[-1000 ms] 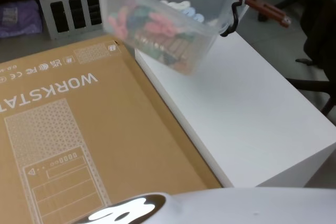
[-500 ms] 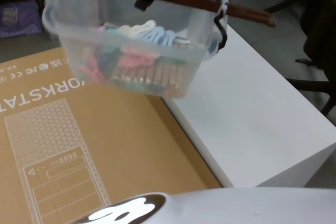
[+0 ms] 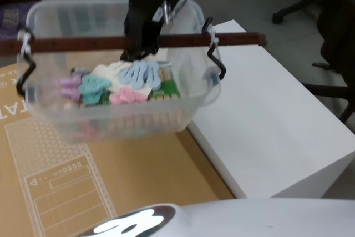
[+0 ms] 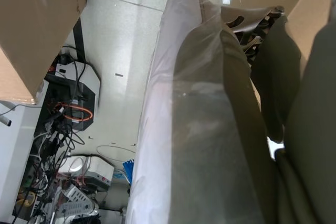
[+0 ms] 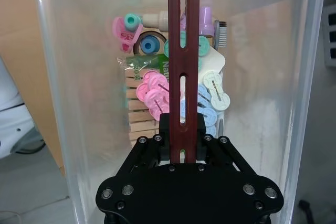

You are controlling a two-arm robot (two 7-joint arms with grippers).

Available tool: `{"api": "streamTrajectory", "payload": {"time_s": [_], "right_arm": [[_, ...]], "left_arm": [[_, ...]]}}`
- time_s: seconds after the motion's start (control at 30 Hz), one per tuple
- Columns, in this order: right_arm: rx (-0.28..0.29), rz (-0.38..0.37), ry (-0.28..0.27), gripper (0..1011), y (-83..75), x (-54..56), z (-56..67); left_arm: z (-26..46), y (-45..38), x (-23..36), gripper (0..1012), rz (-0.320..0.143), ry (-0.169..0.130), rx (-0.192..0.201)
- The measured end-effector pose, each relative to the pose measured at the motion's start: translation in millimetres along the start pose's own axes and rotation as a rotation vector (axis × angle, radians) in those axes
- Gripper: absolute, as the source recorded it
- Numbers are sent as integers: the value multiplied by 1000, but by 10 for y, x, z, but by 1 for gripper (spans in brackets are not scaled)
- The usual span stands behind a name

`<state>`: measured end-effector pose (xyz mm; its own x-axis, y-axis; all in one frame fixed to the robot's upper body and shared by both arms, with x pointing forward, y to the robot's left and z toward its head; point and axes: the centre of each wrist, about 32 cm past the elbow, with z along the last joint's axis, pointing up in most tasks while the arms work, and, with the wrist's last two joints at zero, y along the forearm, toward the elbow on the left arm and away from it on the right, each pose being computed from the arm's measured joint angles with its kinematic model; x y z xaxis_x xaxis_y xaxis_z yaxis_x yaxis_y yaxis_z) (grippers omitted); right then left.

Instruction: Use one hand to grasp the basket and place it at the designated location.

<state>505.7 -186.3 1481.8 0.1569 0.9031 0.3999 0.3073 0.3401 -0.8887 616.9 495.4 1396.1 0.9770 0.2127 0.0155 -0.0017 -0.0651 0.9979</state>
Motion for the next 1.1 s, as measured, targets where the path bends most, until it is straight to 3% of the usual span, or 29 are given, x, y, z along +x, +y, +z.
{"api": "streamTrajectory", "payload": {"time_s": [0.23, 0.37, 0.8, 1.1], "right_arm": [[54, -12, -133, 235, 137, 43, 174], [87, -19, -168, 235, 199, 73, 200], [144, -27, -193, 235, 476, 187, 247], [143, -21, -181, 235, 683, 170, 283]], "left_arm": [[0, 0, 0, 0, 0, 0, 0], [0, 0, 0, 0, 0, 0, 0], [0, 0, 0, 0, 0, 0, 0], [0, 0, 0, 0, 0, 0, 0]]}}
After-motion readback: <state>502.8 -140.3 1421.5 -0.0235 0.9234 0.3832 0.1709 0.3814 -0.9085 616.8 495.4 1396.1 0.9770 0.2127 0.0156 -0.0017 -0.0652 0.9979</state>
